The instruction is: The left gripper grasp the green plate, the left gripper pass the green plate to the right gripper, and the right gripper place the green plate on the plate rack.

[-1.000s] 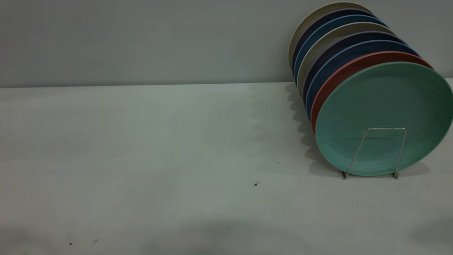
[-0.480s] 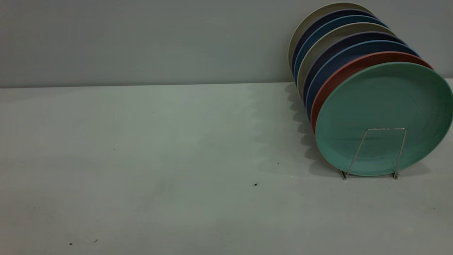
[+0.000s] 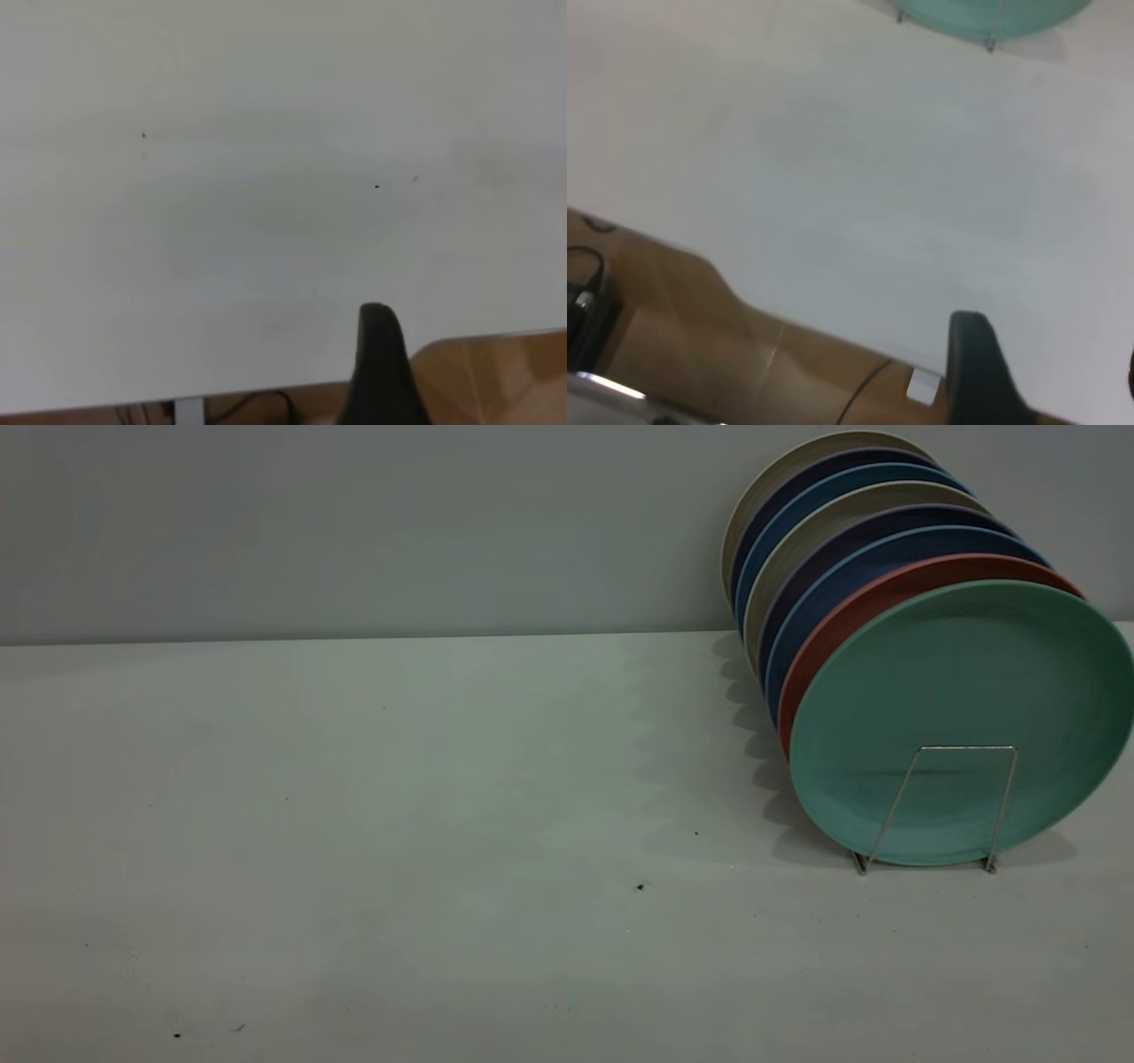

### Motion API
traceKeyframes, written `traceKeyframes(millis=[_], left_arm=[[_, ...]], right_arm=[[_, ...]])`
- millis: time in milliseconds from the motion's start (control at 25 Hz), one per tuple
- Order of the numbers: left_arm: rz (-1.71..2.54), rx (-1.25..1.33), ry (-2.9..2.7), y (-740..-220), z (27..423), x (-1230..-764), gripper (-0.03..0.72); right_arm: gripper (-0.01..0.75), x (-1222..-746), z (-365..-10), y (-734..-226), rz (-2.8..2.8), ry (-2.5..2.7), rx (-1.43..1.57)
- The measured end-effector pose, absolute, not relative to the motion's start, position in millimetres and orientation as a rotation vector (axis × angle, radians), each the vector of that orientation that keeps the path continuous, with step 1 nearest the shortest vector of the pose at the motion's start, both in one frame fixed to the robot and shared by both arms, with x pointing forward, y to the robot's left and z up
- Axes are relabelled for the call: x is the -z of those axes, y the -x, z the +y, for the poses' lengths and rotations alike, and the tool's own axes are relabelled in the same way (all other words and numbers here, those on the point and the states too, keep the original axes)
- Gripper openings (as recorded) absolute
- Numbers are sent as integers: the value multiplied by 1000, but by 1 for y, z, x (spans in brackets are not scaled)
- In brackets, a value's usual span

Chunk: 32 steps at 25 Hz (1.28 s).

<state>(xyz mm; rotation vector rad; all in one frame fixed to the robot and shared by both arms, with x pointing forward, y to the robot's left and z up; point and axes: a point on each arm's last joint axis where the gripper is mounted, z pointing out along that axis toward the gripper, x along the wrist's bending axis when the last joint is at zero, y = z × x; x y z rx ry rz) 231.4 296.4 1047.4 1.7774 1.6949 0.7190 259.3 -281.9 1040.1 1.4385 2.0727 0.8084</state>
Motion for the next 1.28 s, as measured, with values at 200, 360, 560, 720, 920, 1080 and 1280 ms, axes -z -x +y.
traceKeyframes(millis=[200,360,560,720,920,1080,1280], left_arm=[[1721,-782,-1788,-230,302,-1043,567],[1740,-759,-1787,-232,301,-1037,567],[1729,-714,-1769,-235,298,-1033,567],[1714,-720,-1783,-235,299,-1033,567],[1711,-720,-1783,-235,299,-1033,567],[1711,-719,-1781,-235,299,-1033,567],[1710,-719,-1780,-235,299,-1033,567]], right_arm=[[421,-1040,-282,-258,2052,-1425,-822],[421,-1040,-282,-256,2038,-1415,-832],[421,-1040,-282,-256,2037,-1414,-835],[421,-1041,-282,-253,2021,-1401,-846],[421,-1041,-282,-252,2014,-1394,-853],[421,-1041,-282,-252,2008,-1407,-861],[421,-1041,-282,-252,1997,-1426,-871]])
